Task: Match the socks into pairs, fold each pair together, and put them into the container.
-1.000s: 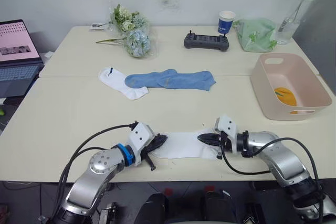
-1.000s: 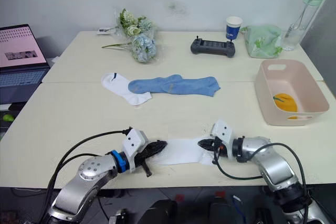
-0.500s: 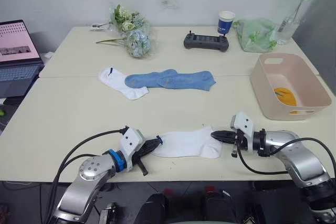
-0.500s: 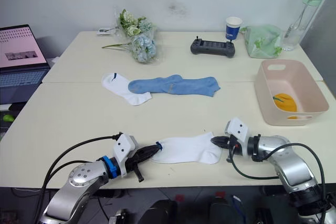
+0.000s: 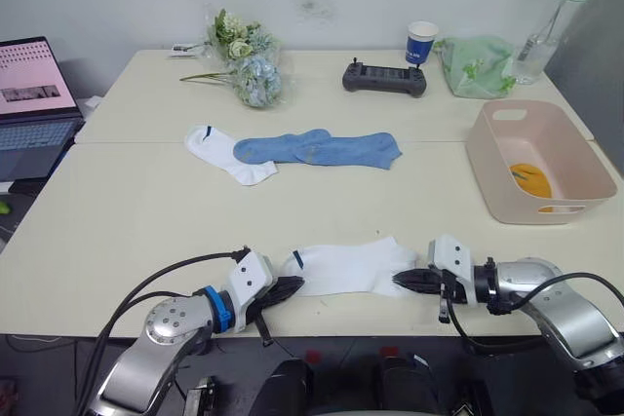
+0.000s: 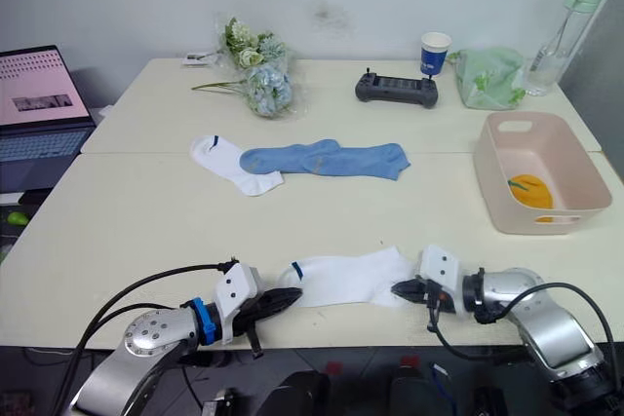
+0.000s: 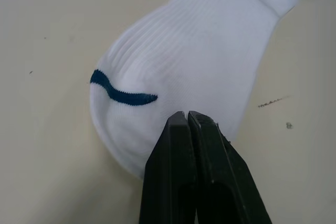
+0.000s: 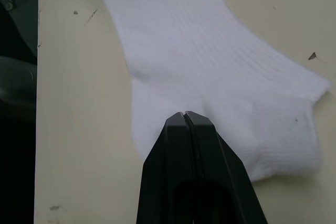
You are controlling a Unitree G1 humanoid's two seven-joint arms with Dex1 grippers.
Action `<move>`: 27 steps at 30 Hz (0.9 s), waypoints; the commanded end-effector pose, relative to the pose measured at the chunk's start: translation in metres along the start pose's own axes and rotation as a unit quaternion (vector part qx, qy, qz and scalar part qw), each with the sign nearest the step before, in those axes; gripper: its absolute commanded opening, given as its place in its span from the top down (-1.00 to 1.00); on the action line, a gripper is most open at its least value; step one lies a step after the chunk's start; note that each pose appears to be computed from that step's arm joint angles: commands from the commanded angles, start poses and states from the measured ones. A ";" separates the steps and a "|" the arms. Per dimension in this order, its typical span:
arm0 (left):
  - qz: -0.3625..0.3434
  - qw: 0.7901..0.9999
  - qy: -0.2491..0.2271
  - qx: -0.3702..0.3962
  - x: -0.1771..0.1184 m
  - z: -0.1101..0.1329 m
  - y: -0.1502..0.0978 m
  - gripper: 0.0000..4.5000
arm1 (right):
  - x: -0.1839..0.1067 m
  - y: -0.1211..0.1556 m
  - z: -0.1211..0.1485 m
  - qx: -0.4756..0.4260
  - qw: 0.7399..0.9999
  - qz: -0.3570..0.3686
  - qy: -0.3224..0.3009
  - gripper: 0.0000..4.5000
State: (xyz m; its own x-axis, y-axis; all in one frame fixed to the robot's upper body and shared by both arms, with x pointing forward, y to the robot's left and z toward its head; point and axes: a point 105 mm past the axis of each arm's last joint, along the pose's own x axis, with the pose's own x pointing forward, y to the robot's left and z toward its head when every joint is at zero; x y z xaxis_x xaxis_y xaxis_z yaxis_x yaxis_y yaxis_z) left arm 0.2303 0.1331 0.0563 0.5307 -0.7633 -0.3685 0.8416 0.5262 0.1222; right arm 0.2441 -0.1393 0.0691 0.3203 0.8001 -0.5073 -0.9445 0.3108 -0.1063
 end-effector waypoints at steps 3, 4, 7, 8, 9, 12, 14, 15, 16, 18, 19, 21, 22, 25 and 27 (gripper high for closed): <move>0.018 0.996 -0.060 -0.066 -0.009 0.026 0.007 0.98 | -0.012 -0.011 0.019 0.025 0.998 -0.025 -0.052 1.00; 0.023 0.995 -0.065 -0.072 -0.011 0.030 0.009 0.98 | -0.014 -0.013 0.027 0.041 0.996 -0.031 -0.072 1.00; 0.070 0.990 -0.084 -0.085 -0.029 0.040 0.027 0.91 | -0.026 -0.038 0.051 0.066 0.984 -0.092 -0.135 0.82; 0.100 0.986 -0.093 -0.090 -0.037 0.043 0.038 0.82 | -0.029 -0.049 0.054 0.062 0.980 -0.121 -0.142 0.74; 0.125 0.983 -0.098 -0.094 -0.042 0.043 0.048 0.71 | -0.032 -0.056 0.055 0.059 0.978 -0.142 -0.144 0.57; 0.224 0.967 -0.090 -0.079 -0.059 0.033 0.082 0.30 | -0.033 -0.074 0.050 0.045 0.968 -0.201 -0.142 0.09; 0.273 0.957 -0.074 -0.067 -0.068 0.021 0.097 0.01 | -0.031 -0.081 0.042 0.038 0.964 -0.228 -0.131 -0.23; 0.289 0.952 -0.071 -0.067 -0.071 0.017 0.102 -0.13 | -0.030 -0.085 0.037 0.035 0.961 -0.241 -0.127 -0.38; 0.305 0.947 -0.071 -0.068 -0.073 0.013 0.105 -0.31 | -0.030 -0.088 0.032 0.033 0.959 -0.252 -0.122 -0.59; 0.325 0.940 -0.070 -0.070 -0.077 0.006 0.109 -0.58 | -0.031 -0.092 0.027 0.034 0.956 -0.267 -0.120 -0.88; 0.332 0.938 -0.068 -0.071 -0.079 0.003 0.110 -0.71 | -0.033 -0.095 0.026 0.032 0.953 -0.276 -0.121 -1.00; 0.343 0.934 -0.066 -0.070 -0.081 -0.003 0.111 -0.99 | -0.034 -0.098 0.025 0.032 0.950 -0.286 -0.124 -1.00; 0.345 0.934 -0.066 -0.070 -0.082 -0.004 0.111 -0.99 | -0.034 -0.100 0.026 0.031 0.948 -0.291 -0.126 -1.00; 0.341 0.936 -0.064 -0.065 -0.081 -0.004 0.111 -0.99 | -0.032 -0.100 0.030 0.028 0.948 -0.287 -0.132 -1.00; 0.338 0.937 -0.062 -0.060 -0.079 -0.003 0.114 -0.99 | -0.028 -0.096 0.037 0.027 0.952 -0.269 -0.142 -1.00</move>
State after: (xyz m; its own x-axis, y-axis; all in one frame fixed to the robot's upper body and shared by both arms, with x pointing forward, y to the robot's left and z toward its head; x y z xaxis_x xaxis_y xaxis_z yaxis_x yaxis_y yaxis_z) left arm 0.2808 0.2525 0.0861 0.9463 -0.2752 -0.1696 0.3000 0.9430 0.1441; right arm 0.3281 -0.1806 0.1057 0.7825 0.5893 -0.2010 -0.6220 0.7547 -0.2088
